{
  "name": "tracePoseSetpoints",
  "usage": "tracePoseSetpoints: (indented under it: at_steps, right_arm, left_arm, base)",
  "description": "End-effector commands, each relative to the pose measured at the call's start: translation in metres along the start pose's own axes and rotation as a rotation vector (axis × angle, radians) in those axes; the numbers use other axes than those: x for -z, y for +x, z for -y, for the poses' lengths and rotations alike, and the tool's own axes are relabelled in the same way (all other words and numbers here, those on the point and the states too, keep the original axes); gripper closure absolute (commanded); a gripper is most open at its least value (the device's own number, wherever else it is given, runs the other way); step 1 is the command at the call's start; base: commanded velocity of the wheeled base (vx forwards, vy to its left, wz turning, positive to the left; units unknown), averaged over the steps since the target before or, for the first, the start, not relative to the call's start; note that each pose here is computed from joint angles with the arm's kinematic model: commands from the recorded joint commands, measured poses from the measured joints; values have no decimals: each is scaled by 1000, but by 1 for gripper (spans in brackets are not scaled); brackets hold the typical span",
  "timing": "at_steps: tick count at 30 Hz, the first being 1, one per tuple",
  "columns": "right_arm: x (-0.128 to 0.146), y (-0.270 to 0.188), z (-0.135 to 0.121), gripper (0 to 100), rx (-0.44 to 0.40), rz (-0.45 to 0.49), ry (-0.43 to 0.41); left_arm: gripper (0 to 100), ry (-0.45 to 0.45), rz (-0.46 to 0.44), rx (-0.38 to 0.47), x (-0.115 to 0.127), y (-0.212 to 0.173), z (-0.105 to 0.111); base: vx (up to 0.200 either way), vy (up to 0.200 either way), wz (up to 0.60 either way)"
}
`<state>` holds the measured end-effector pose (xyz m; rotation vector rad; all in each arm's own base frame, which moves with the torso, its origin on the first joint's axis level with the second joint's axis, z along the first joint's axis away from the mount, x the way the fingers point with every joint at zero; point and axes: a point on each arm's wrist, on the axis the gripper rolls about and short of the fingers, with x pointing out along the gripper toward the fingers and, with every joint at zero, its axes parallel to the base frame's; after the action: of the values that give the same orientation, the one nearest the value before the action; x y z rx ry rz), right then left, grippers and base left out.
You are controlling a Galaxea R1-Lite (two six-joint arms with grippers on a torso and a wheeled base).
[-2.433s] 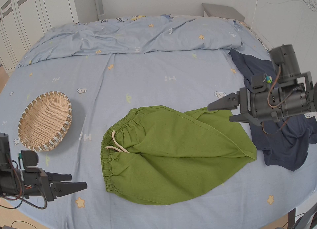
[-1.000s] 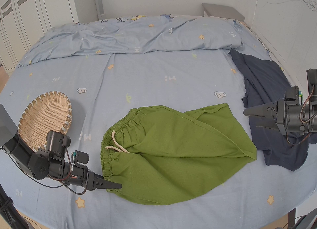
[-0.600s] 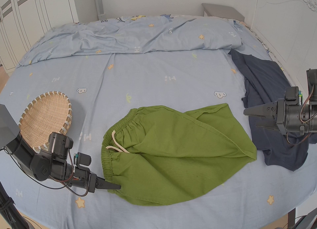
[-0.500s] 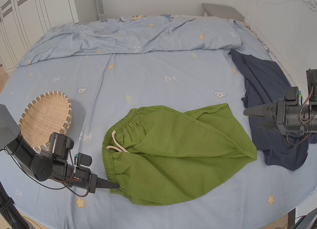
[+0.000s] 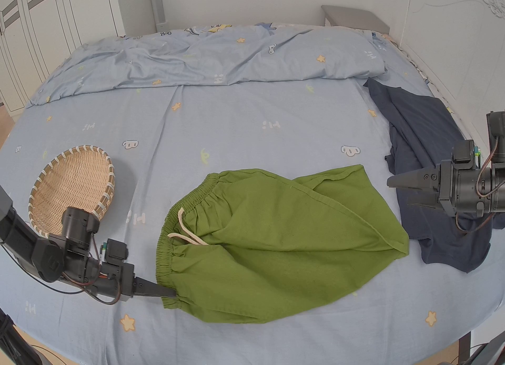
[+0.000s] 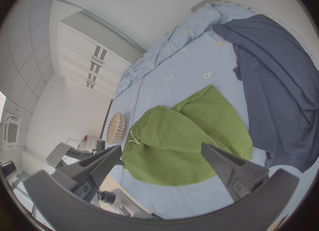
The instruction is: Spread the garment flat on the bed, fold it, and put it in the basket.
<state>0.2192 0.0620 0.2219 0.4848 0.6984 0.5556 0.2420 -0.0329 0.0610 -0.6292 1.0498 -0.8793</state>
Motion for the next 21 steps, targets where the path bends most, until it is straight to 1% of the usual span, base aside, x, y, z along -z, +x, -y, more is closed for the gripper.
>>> tracePoseSetpoints:
  at_steps: [1, 2, 3, 4, 5, 6, 7, 8, 11, 14, 15, 18, 21]
  right_arm:
    - [8, 9, 7, 0, 18, -56, 2]
    - [13, 15, 14, 0, 37, -89, -3]
    - [13, 15, 14, 0, 37, -89, -3]
    - [18, 19, 21, 0, 53, -122, -11]
    - [18, 19, 21, 0, 53, -122, -11]
    - [23, 23, 26, 0, 64, -150, -19]
    - [23, 23, 26, 0, 64, -150, -19]
    - [31, 26, 31, 0, 78, -179, -18]
    - [40, 26, 37, 0, 92, -208, -10]
    - [45, 24, 41, 0, 105, -216, 1]
    - [49, 22, 45, 0, 118, -227, 13]
    - [54, 21, 51, 0, 133, -238, 14]
    - [66, 17, 67, 0, 173, -272, 7]
  left_arm:
    - [100, -53, 117, -1, 1, -42, 14]
    - [100, -85, 133, -17, 8, -51, 13]
    - [100, -85, 133, -17, 8, -51, 13]
    - [100, -106, 139, -32, 14, -58, 11]
    - [100, -106, 139, -32, 14, -58, 11]
    - [100, -111, 135, -46, 23, -62, 8]
    - [100, -111, 135, -46, 23, -62, 8]
    - [100, -110, 123, -60, 31, -67, 4]
    - [100, -97, 116, -77, 40, -75, -1]
    - [100, -88, 120, -87, 44, -81, -3]
    - [100, -98, 120, -88, 45, -81, -4]
    - [100, -96, 120, -86, 45, -81, -4]
    - [100, -88, 113, -83, 44, -80, -3]
  base:
    - [0, 0, 0]
    - [0, 0, 0]
    - [0, 0, 0]
    - [0, 0, 0]
    - [0, 0, 0]
    - [0, 0, 0]
    - [0, 0, 0]
    - [0, 0, 0]
    - [0, 0, 0]
    - [0, 0, 0]
    - [0, 0, 0]
    - [0, 0, 0]
    - [0, 0, 0]
